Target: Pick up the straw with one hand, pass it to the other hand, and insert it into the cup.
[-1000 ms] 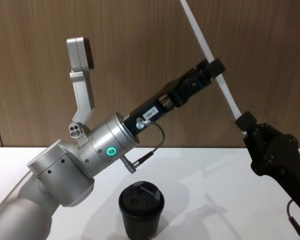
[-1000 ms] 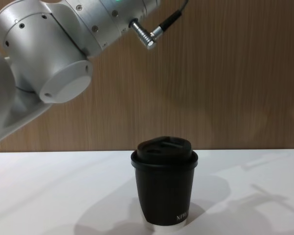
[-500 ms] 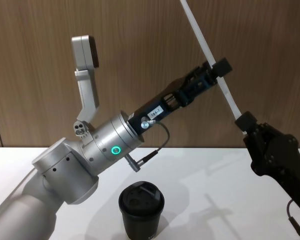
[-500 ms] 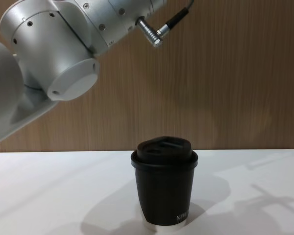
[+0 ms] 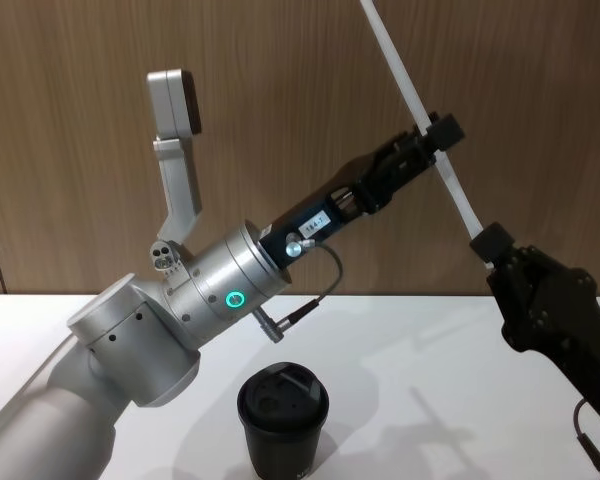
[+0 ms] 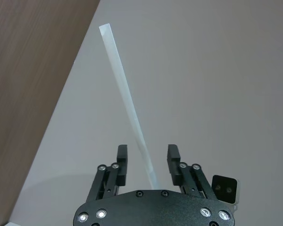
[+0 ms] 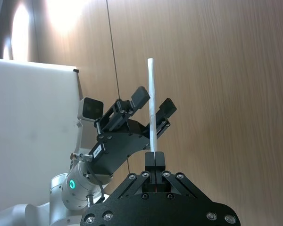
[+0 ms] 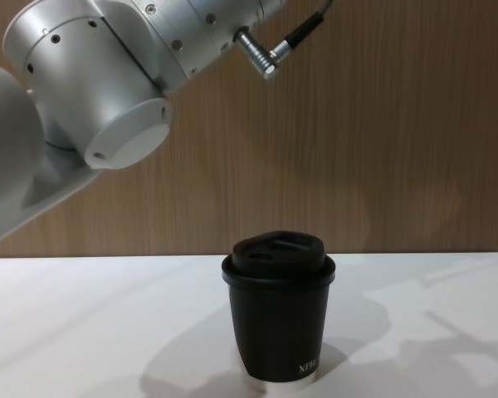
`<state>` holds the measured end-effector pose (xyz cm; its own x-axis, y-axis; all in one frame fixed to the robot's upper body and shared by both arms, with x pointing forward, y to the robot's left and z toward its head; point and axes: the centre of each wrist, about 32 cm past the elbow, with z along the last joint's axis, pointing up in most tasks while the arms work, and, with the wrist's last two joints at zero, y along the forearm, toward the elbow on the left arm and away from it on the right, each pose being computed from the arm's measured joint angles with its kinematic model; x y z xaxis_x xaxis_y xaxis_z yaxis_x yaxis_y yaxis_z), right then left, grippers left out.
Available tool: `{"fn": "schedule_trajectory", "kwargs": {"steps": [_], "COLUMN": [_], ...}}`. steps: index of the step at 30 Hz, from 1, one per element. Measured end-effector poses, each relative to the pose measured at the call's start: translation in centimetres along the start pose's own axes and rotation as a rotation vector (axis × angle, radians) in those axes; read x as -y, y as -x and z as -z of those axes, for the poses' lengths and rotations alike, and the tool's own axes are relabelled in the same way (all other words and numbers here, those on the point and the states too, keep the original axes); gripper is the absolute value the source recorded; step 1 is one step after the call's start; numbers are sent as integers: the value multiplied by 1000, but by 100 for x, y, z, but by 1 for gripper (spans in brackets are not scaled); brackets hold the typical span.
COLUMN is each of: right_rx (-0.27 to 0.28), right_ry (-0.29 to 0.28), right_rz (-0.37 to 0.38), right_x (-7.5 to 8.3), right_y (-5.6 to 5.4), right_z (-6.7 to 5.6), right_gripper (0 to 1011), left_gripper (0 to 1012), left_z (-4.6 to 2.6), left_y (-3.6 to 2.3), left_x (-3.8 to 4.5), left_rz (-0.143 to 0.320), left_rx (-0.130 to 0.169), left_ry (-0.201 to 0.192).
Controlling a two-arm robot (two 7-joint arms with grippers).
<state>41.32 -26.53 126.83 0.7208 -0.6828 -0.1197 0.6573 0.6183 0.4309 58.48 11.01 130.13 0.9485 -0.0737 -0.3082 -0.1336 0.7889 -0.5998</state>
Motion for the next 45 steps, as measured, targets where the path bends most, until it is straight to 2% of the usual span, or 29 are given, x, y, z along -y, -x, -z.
{"fn": "schedule_trajectory", "kwargs": {"steps": [1,2,5,9,14,29,35,36,39,40,42,45], "right_rx": [0,0,0,0,0,0,0,0,0,0,0,0], "right_ry": [0,0,0,0,0,0,0,0,0,0,0,0], "right_rz": [0,0,0,0,0,0,0,0,0,0,0,0], "right_x": [0,0,0,0,0,0,0,0,0,0,0,0], "right_y": [0,0,0,0,0,0,0,0,0,0,0,0], "right_z": [0,0,0,0,0,0,0,0,0,0,0,0], "right_gripper": [6,6,6,6,6,29,190,243,297,364,404,524], "left_gripper": [539,478,417,252,105,10,11,10,10,10,10,10], "left_z": [0,0,1,2,3,2,2,2,2,2,3,0], "left_y": [0,0,-1,-1,-2,-3,-3,-3,-3,-3,-3,1], "left_x": [1,2,4,6,8,9,10,10,10,10,10,7], "left_rz": [0,0,1,1,2,2,2,2,2,2,2,1], "left_rx": [0,1,1,1,2,3,3,3,3,3,3,7], "left_ry": [0,0,0,-1,-1,-1,-1,-1,-1,-1,-1,-3]}}
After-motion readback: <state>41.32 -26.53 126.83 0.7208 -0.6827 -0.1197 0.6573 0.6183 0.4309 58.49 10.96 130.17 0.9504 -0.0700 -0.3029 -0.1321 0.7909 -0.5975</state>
